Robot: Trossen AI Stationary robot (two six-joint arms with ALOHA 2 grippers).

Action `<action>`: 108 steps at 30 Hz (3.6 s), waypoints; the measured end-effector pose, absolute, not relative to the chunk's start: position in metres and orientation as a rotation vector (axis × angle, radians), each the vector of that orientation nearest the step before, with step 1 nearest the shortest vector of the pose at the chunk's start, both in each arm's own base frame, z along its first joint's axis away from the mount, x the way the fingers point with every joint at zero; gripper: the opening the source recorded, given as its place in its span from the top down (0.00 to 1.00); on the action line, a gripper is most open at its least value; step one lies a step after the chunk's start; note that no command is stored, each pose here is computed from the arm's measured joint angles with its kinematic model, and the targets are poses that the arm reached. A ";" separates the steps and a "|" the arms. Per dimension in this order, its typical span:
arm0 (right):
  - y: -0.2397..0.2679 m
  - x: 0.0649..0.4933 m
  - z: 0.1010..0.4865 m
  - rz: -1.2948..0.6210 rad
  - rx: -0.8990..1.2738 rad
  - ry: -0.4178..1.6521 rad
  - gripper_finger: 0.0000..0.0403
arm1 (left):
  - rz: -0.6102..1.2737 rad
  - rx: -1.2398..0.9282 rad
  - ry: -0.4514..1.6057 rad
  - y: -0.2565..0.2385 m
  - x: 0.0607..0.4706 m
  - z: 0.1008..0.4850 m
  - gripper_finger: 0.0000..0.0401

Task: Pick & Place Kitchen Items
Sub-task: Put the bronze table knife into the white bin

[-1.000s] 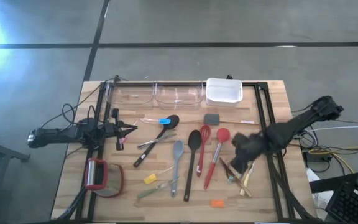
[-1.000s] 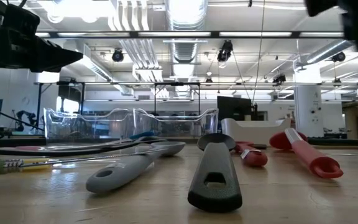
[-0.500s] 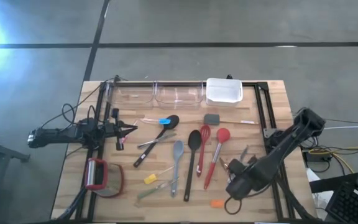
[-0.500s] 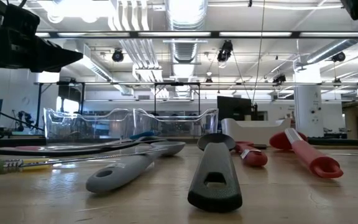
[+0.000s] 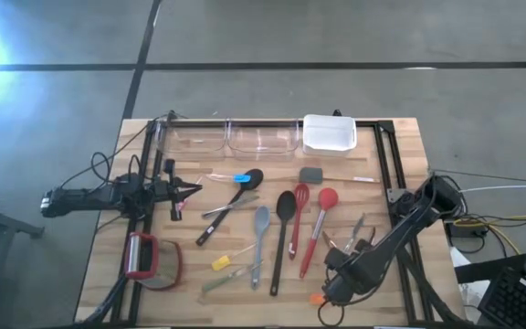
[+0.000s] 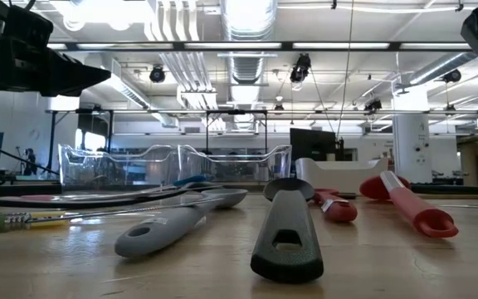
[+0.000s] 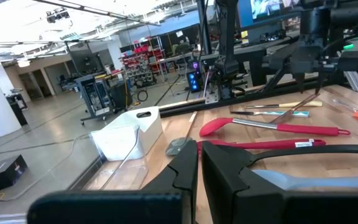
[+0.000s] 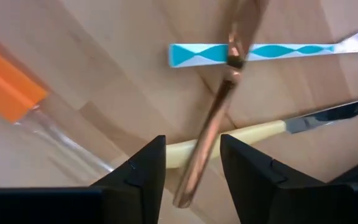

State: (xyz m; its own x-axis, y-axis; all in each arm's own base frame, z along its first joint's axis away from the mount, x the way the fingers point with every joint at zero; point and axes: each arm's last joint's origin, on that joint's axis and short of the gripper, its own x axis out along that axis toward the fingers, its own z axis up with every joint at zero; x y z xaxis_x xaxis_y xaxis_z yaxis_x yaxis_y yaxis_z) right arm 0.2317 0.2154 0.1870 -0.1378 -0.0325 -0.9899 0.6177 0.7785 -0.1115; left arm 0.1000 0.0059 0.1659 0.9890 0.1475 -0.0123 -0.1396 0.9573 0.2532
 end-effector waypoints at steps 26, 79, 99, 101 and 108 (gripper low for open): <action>0.195 0.203 0.139 -0.579 0.601 1.522 0.72 | 0.146 0.255 0.031 0.006 0.100 0.166 0.94; -0.057 0.188 0.295 -0.895 0.365 1.495 0.91 | 0.146 0.255 0.028 0.006 0.100 0.166 0.94; -0.212 0.223 0.259 -0.742 0.287 1.752 0.91 | 0.146 0.254 0.028 0.006 0.100 0.166 0.94; -0.222 0.228 0.256 -0.724 0.289 1.762 0.91 | 0.146 0.255 0.028 0.006 0.100 0.166 0.94; -0.240 0.243 0.225 -0.603 0.345 1.828 0.91 | 0.146 0.255 0.028 0.006 0.100 0.166 0.94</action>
